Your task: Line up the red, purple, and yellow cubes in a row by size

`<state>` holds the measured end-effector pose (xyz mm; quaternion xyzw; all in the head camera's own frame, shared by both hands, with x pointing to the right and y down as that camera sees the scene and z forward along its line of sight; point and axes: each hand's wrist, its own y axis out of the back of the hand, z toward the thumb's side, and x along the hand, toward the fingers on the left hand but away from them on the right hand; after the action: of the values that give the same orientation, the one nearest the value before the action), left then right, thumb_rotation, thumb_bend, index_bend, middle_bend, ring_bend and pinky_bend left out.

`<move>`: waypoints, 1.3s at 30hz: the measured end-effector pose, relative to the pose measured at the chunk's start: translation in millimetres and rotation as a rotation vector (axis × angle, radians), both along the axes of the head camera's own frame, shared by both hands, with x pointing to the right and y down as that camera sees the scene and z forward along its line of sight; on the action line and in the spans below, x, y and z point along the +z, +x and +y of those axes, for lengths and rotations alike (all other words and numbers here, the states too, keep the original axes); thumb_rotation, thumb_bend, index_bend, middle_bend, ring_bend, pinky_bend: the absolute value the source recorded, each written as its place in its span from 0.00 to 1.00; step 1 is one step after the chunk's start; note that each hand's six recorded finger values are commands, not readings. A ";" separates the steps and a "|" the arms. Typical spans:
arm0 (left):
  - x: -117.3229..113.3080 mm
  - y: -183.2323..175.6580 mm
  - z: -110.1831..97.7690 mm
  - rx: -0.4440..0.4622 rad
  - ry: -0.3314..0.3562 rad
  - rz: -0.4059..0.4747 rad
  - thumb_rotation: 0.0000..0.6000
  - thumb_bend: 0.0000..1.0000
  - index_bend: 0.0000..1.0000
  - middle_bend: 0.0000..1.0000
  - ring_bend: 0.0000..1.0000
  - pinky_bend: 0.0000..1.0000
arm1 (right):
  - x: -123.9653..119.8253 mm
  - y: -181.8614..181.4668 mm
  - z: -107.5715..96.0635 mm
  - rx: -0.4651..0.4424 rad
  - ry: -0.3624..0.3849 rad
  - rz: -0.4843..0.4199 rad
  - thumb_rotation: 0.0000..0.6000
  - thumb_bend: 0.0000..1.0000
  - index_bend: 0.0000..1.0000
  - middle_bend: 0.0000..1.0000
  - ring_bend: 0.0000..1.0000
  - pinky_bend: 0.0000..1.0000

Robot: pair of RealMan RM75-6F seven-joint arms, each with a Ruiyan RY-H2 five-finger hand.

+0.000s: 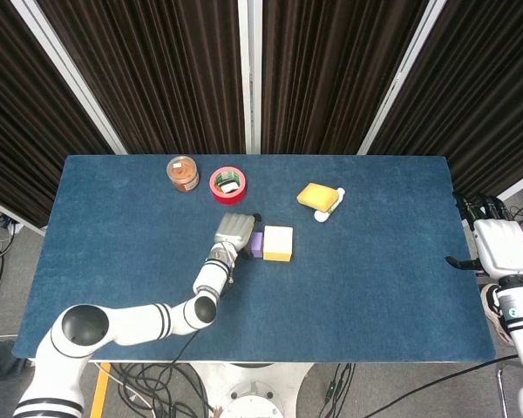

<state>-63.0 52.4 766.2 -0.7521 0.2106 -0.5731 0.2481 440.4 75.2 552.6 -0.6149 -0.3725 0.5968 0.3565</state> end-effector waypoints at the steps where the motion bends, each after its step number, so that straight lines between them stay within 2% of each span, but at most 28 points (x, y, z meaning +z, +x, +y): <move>1: -1.6 -0.5 0.3 0.001 0.001 0.003 1.00 0.20 0.21 0.88 0.94 1.00 | -0.3 0.1 -0.1 0.000 0.000 0.001 1.00 0.00 0.00 0.19 0.00 0.00; 10: -38.9 -29.5 3.0 0.042 0.068 0.041 1.00 0.19 0.21 0.88 0.94 1.00 | -3.4 0.6 0.5 0.003 0.009 -0.001 1.00 0.00 0.00 0.18 0.00 0.00; 17: -69.4 -93.6 25.1 0.061 0.101 0.045 1.00 0.17 0.31 0.88 0.94 1.00 | -2.5 -1.9 3.1 -0.001 0.010 -0.015 1.00 0.00 0.00 0.18 0.00 0.00; 20: -71.0 -117.2 46.0 0.053 0.071 0.047 1.00 0.16 0.34 0.88 0.94 1.00 | -0.7 -3.6 4.4 -0.005 0.007 -0.019 1.00 0.00 0.00 0.18 0.00 0.00; 26: -70.6 -131.4 83.8 0.048 0.000 0.084 1.00 0.16 0.35 0.88 0.94 1.00 | 2.7 -5.6 5.1 -0.005 0.001 -0.026 1.00 0.00 0.00 0.18 0.00 0.00; 32: -60.9 -120.5 99.4 0.033 -0.038 0.108 1.00 0.15 0.39 0.88 0.95 1.00 | 4.3 -6.4 5.3 -0.005 -0.004 -0.030 1.00 0.00 0.00 0.18 0.00 0.00; 39: -41.9 -118.5 107.1 -0.008 -0.050 0.061 1.00 0.16 0.43 0.89 0.95 1.00 | 3.6 -3.6 5.5 0.003 -0.005 -0.025 1.00 0.00 0.00 0.18 0.00 0.00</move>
<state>-181.5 159.5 724.3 -0.7745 0.2065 -0.5559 0.2204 436.8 80.7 556.2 -0.6227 -0.3764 0.5903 0.3496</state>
